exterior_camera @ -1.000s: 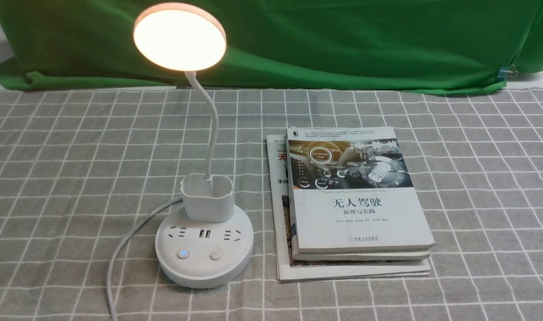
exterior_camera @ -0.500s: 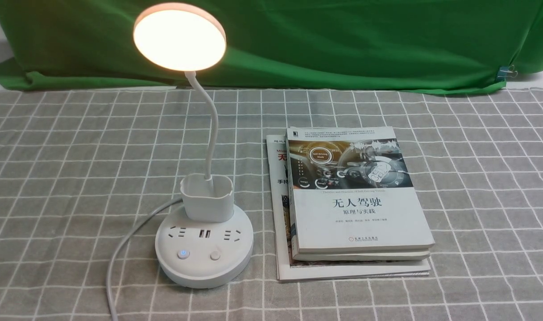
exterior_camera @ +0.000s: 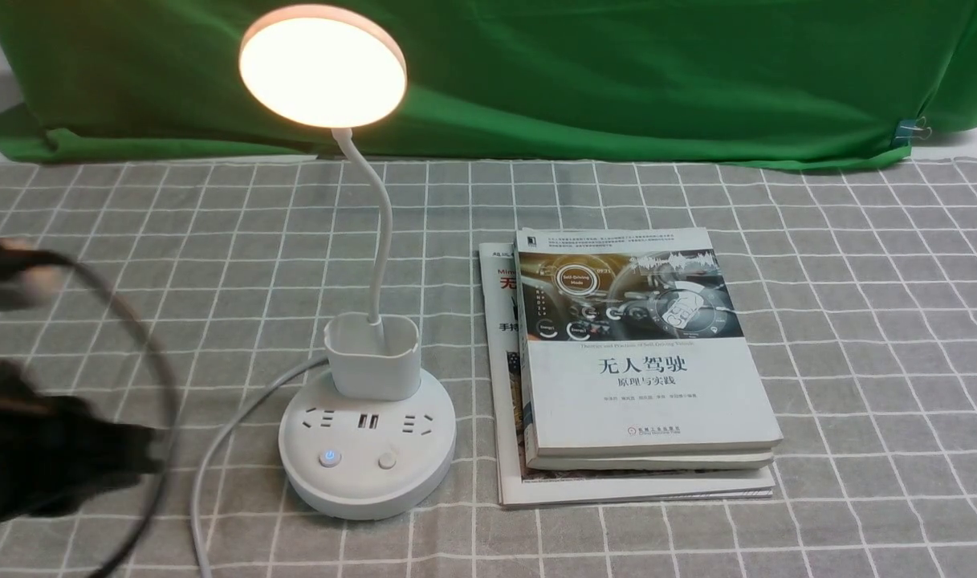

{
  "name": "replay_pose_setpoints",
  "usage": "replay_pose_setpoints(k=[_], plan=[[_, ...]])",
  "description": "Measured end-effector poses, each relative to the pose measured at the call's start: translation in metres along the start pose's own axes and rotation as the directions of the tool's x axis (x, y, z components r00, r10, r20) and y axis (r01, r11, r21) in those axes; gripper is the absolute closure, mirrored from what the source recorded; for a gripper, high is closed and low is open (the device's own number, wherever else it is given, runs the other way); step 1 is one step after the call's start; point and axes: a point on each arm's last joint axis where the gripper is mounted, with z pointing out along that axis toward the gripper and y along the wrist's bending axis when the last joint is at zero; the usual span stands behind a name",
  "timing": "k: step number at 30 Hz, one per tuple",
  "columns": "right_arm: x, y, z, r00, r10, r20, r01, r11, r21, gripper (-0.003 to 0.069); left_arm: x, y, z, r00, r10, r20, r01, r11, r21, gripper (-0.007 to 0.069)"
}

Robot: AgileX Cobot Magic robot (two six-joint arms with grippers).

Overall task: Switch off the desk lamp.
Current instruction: Use the left arm to press the button switch on the lamp holder

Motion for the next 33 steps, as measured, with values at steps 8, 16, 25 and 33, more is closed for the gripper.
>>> replay_pose_setpoints(k=[8, 16, 25, 33], plan=[[0.000, 0.000, 0.000, 1.000, 0.001, 0.000, -0.001, 1.000, 0.000, 0.0624, -0.028, -0.048, 0.054, 0.967, 0.162, -0.198, -0.160, 0.987, 0.027, 0.0606], [0.000, 0.000, 0.000, 1.000, 0.001, 0.000, -0.001, 1.000, 0.000, 0.0624, -0.049, -0.095, 0.096, 0.920, 0.269, -0.286, -0.255, 0.963, 0.086, 0.0606], [0.000, 0.000, 0.000, 1.000, 0.001, 0.000, -0.001, 1.000, 0.000, 0.0624, -0.076, -0.107, 0.119, 0.906, 0.270, -0.327, -0.256, 0.963, 0.085, 0.0606], [0.000, 0.000, 0.000, 1.000, 0.001, 0.000, -0.001, 1.000, 0.000, 0.0624, -0.078, -0.104, 0.138, 0.893, 0.254, -0.371, -0.245, 0.967, 0.073, 0.0606]])
